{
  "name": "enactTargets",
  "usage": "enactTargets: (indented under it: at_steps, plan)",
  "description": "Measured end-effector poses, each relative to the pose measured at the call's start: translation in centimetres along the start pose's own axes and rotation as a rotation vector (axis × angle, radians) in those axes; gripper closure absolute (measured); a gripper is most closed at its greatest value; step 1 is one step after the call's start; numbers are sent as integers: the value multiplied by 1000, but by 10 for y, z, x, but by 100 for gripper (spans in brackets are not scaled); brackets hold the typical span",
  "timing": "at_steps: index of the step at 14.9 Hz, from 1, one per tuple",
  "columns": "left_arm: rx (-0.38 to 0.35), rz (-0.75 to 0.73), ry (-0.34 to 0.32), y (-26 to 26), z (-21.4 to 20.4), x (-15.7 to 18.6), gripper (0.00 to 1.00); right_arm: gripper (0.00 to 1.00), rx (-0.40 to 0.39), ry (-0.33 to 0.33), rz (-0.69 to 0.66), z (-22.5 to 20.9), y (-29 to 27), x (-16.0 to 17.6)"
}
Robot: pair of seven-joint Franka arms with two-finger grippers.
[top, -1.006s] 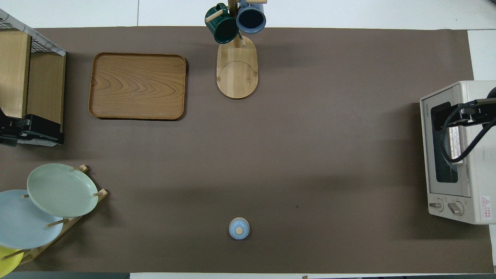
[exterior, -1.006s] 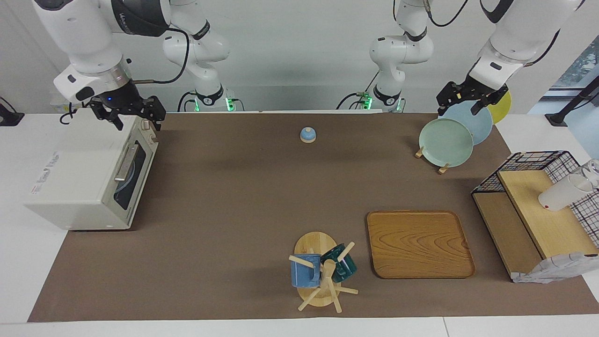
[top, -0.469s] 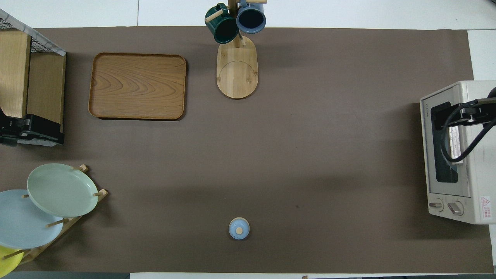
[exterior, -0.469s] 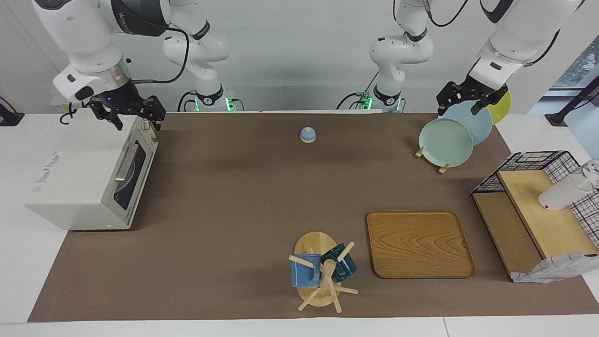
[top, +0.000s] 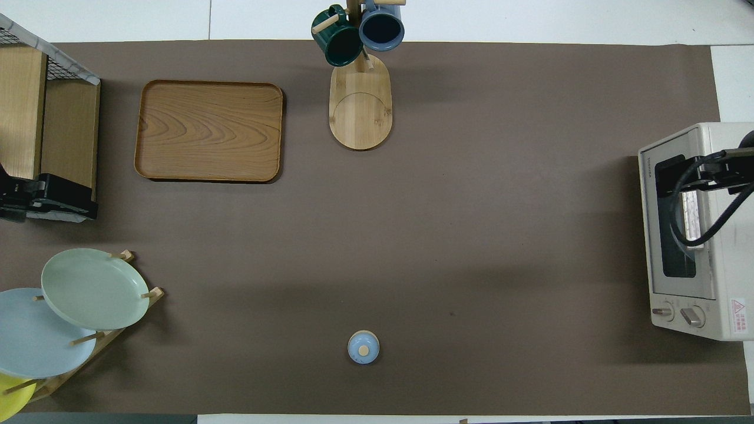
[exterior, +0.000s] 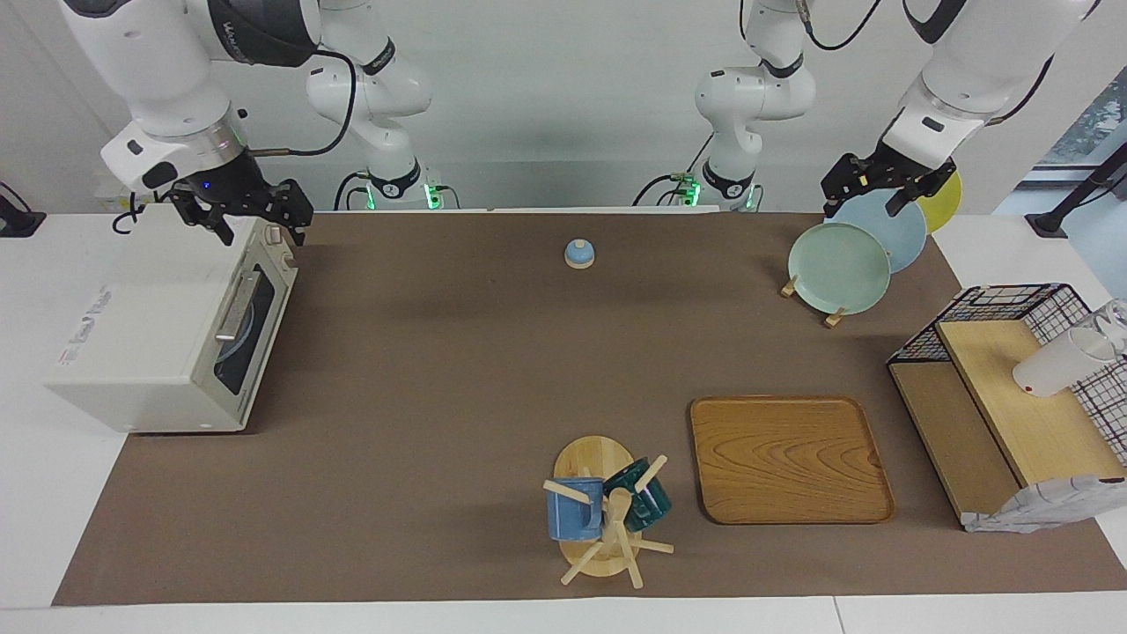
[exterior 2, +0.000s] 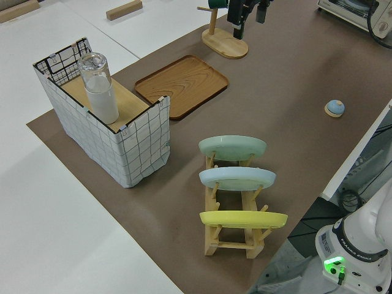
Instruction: Put eggplant into oven
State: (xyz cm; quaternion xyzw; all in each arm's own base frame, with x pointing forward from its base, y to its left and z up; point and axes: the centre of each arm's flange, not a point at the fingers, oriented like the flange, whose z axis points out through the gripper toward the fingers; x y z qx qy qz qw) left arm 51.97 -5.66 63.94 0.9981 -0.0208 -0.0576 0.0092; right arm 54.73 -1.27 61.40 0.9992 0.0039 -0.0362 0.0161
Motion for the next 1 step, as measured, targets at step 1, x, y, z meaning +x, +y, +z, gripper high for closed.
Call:
enactTargets:
  at_steps: [1]
  plan:
    - [0, 0, 0, 0, 0, 0, 0, 0, 5, 1, 0, 0, 0, 0]
